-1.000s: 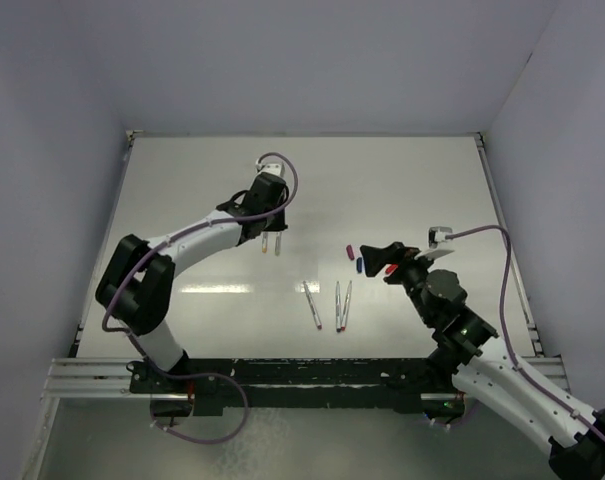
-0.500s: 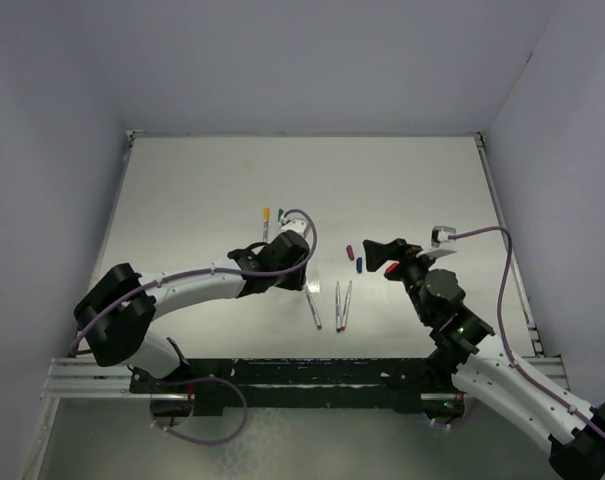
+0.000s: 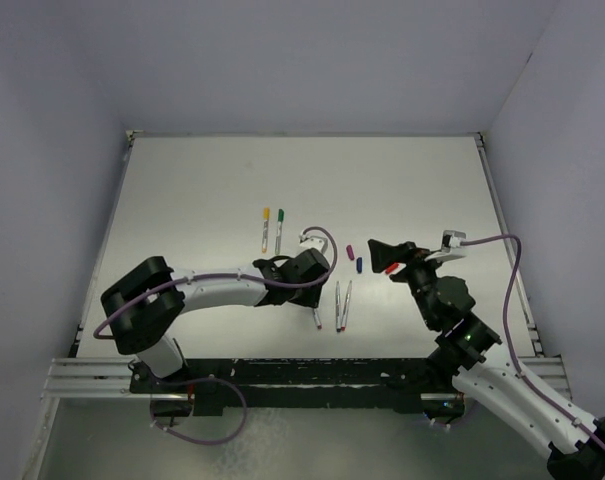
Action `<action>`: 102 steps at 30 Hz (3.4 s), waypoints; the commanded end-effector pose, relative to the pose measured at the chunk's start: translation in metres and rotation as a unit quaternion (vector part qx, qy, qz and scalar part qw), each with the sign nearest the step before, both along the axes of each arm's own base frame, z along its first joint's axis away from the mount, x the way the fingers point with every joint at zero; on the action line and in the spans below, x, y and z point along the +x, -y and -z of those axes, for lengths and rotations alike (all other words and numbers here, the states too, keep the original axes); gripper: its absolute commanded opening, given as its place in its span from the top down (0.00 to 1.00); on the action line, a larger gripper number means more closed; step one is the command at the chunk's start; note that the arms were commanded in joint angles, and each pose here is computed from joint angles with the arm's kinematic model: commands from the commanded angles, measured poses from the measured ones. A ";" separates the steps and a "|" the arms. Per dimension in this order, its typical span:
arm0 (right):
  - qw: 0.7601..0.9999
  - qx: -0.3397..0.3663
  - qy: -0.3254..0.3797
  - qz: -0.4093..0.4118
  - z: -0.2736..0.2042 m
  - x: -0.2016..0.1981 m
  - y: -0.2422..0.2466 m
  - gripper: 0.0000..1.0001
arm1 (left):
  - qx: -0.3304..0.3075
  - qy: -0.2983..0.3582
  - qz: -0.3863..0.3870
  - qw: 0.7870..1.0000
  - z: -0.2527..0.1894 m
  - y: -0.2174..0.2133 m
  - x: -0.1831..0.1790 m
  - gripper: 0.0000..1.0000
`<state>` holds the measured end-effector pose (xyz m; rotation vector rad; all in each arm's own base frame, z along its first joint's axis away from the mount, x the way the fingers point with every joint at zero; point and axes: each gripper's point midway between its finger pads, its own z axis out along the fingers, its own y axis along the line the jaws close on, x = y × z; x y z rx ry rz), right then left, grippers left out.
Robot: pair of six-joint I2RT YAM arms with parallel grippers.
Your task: Insert the pens into the pen caps
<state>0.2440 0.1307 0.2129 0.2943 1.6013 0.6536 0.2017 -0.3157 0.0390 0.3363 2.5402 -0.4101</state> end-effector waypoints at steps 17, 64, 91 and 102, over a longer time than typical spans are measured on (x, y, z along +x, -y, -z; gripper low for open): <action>0.999 0.029 0.018 0.029 -0.013 0.002 0.010 0.00 | 0.074 -0.001 -0.003 0.997 0.020 0.001 0.001 0.60; 0.999 0.039 0.011 0.031 -0.017 0.002 0.010 0.00 | 0.110 -0.037 0.057 0.992 0.028 -0.025 -0.026 0.77; 0.983 -0.144 -0.072 0.091 -0.009 0.044 0.010 0.40 | 0.165 -0.089 0.061 0.980 0.072 -0.044 -0.043 0.98; 0.976 -0.157 -0.121 0.085 0.000 0.070 0.010 0.42 | 0.191 -0.122 0.063 0.972 0.081 -0.061 -0.058 1.00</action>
